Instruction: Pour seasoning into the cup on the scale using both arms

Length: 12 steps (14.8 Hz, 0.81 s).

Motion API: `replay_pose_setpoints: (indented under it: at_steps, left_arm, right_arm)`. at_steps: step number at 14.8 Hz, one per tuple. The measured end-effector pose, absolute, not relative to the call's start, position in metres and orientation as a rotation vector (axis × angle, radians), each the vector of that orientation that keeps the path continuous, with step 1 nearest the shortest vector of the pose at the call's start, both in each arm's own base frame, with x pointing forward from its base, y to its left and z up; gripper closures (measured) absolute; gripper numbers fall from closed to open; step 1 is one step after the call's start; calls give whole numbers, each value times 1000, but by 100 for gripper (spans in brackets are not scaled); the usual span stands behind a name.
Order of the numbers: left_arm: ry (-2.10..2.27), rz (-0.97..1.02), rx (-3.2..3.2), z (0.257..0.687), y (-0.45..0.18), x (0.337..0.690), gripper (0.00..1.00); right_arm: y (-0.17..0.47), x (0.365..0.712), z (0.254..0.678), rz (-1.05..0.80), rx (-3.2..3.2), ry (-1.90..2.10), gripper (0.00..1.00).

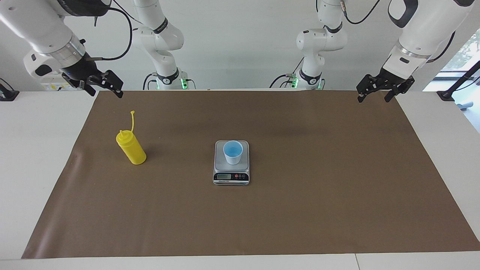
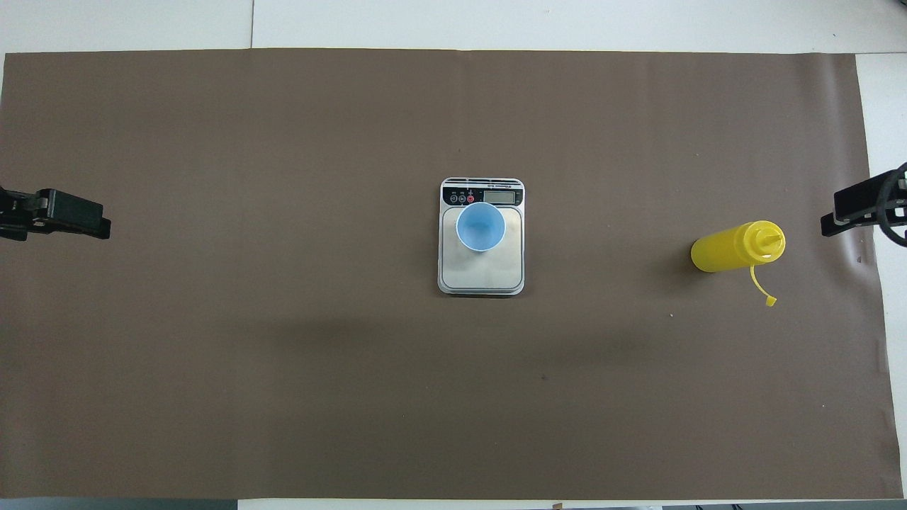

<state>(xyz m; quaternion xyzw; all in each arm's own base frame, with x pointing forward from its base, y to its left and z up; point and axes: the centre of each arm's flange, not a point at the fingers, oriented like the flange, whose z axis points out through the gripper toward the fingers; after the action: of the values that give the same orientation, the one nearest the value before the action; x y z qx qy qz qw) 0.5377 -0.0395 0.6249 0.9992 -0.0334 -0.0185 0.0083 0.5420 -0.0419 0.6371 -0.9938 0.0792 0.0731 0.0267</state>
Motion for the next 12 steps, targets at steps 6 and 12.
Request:
replay_pose_setpoints:
  at_steps: [6, 12]
  left_arm:
    - [-105, -58, 3123, 625, -39, 538, 0]
    - [-104, -58, 3123, 625, -39, 538, 0]
  right_arm:
    - [-36, 530, 625, 174, -3114, 225, 0]
    - [-35, 536, 615, 173, -3118, 151, 0]
